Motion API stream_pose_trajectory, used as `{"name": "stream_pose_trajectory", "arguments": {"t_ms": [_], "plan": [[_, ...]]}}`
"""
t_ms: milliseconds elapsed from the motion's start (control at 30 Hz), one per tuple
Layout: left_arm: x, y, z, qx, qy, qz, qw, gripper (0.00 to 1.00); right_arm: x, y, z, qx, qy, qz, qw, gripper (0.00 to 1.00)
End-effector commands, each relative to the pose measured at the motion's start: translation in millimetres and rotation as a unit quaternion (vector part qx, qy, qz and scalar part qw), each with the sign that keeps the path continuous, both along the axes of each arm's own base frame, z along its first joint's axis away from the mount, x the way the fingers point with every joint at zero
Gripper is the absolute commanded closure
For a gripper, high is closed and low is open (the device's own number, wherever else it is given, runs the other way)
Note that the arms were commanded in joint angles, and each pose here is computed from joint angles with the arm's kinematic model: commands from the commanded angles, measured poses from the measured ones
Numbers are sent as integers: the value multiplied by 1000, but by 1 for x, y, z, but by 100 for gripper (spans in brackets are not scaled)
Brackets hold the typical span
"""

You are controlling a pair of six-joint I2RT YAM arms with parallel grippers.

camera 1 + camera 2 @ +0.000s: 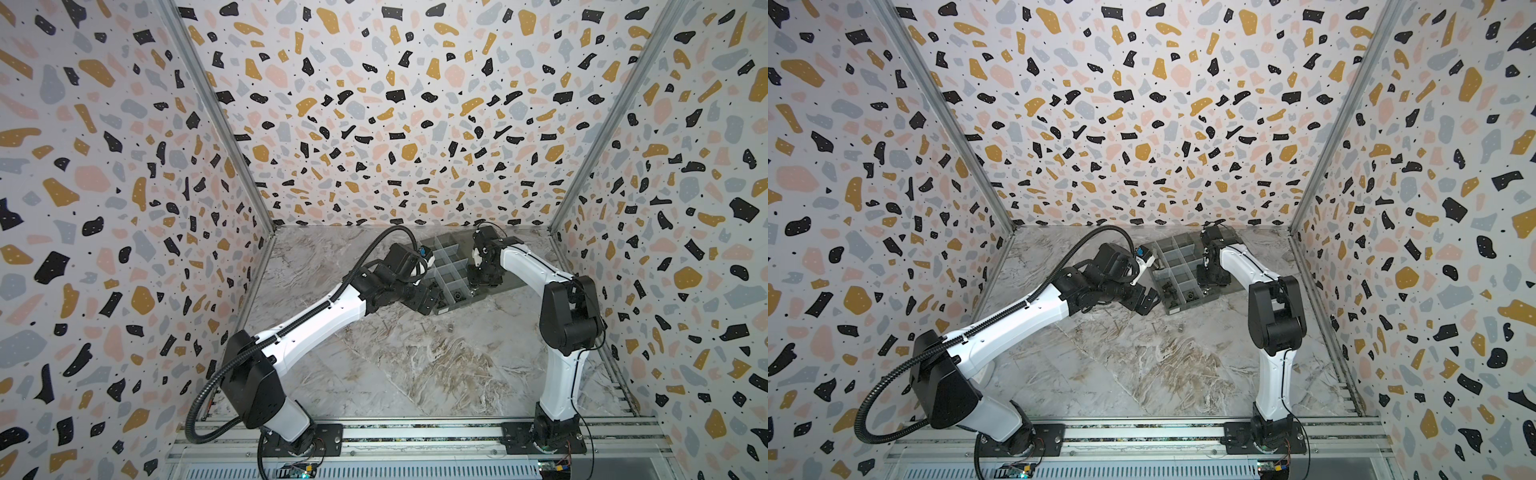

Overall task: Sort the screws and nuts into containers
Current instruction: 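Open the right gripper to drop the nut into the silver-nut compartment, then lower the right gripper onto the last silver nut and grasp it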

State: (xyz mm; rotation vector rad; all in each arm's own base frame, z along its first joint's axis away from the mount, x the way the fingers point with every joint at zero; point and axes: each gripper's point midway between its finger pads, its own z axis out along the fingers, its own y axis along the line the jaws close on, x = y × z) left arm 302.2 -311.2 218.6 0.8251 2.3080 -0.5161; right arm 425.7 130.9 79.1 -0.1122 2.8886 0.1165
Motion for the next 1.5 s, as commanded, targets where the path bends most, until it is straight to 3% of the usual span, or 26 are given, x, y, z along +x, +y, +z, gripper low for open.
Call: {"name": "stream_pose_trajectory", "arguments": {"t_ms": [0,333,867,1067,1467], "plan": [[4,-2,16,-13,-15,-4,1000,0,1,2,22,5,-14,12,1000,55],[-22,25,1,-1,-1,8,1000,0,-48,21,57,15,-30,33,999,61],[-86,87,-8,-55,21,67,996,0,-152,79,14,26,9,75,997,65],[-101,99,2,-92,23,82,992,1,-158,88,-2,17,13,76,997,63],[-111,118,16,-91,8,100,991,1,-151,91,-32,-2,19,71,997,60]]}}
